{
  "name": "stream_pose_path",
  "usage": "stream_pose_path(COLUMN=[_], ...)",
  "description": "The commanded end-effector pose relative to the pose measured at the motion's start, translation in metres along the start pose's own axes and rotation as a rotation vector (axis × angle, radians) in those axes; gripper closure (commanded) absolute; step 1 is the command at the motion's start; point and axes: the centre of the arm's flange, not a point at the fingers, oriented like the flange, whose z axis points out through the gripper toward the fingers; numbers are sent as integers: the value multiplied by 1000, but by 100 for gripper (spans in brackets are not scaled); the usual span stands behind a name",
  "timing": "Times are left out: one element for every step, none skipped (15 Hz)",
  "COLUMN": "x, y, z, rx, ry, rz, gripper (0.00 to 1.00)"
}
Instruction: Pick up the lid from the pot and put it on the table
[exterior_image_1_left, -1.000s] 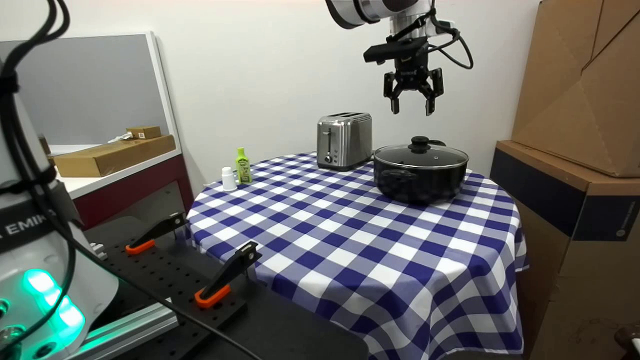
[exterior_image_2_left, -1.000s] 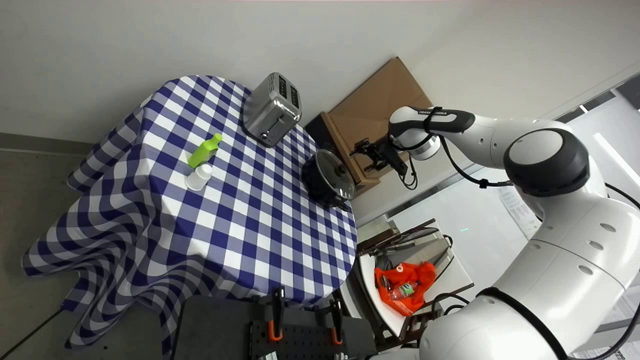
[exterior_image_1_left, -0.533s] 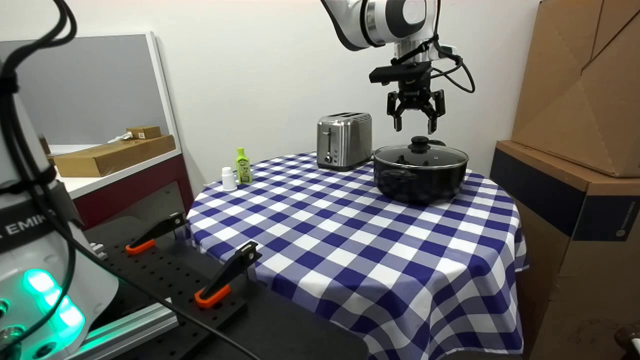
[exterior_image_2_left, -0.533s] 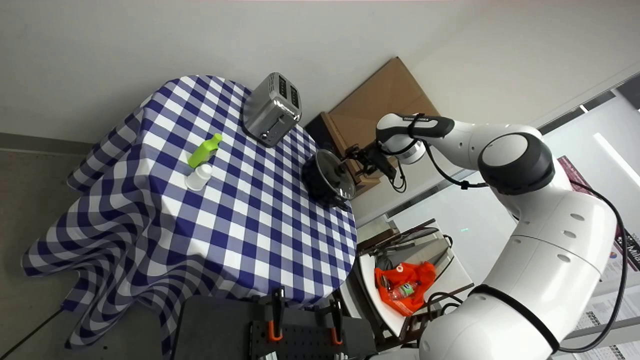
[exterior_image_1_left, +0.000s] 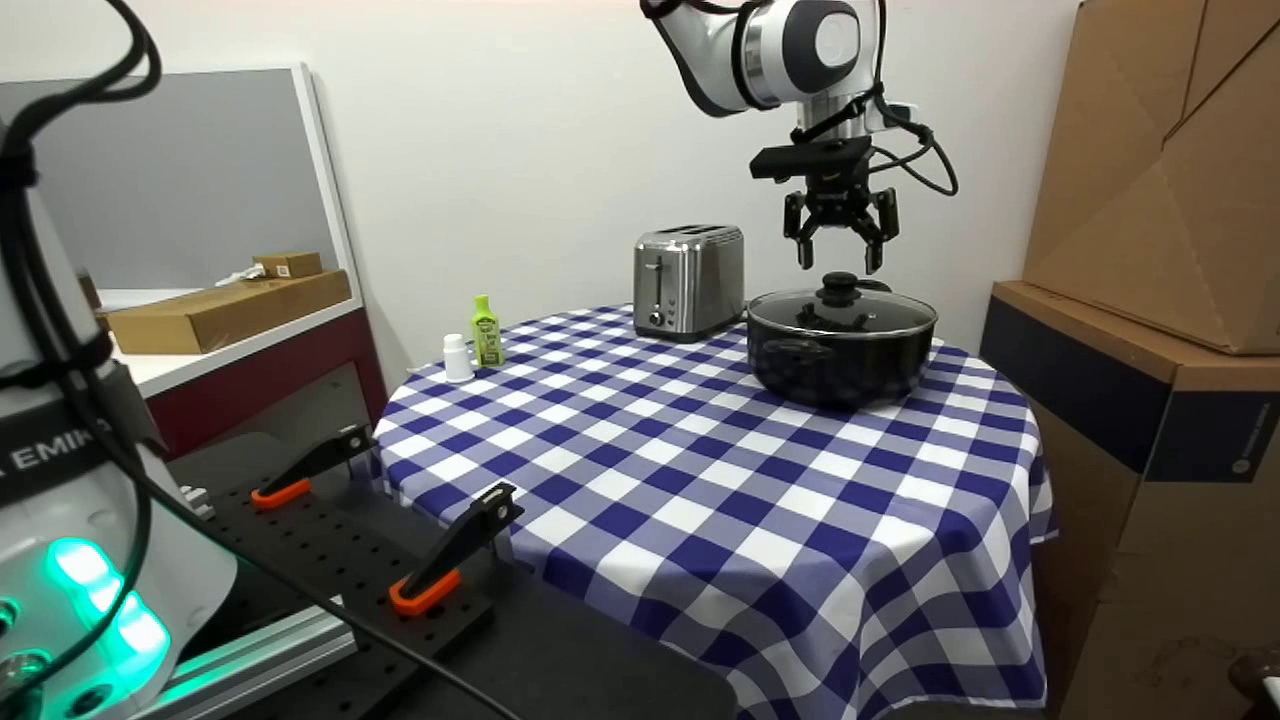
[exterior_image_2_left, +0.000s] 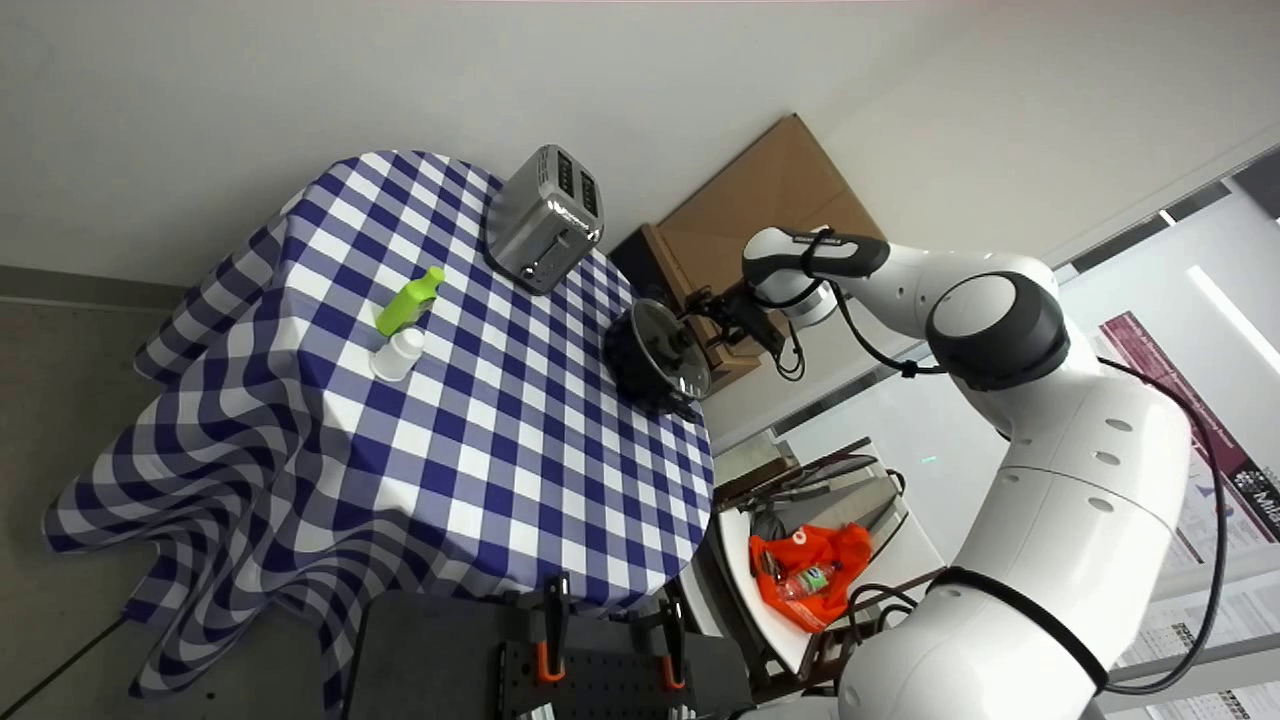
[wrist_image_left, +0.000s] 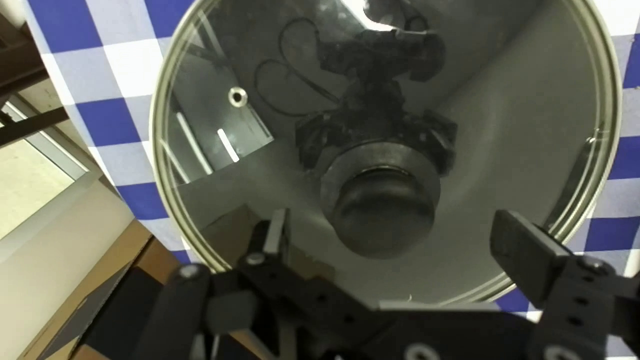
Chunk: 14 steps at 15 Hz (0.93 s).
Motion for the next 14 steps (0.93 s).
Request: stream_pose_path(x=[13,13,13,13,14,14,15,14,15,14,11,10,9,6], y=[2,2,2,2,2,2,1,0,0,0,0,1,2,3], z=[14,17,19,20,20,20,18,15,10,5,1,-2,-7,-15], rx=[-14,-15,-15,-16,-16,-16,-14,-13,-13,-11,-8,-2,3,9], ry=[4,3,1,1,2,2,5,7,13,18,17,18,16,13], rz=[-26,-27,-27,-28,-30,-31,-33,-36,-40,-46,-53,-55,-57,-58], gripper=[2,26,27,31,37,45,52,62,69,73,74,74,74,74])
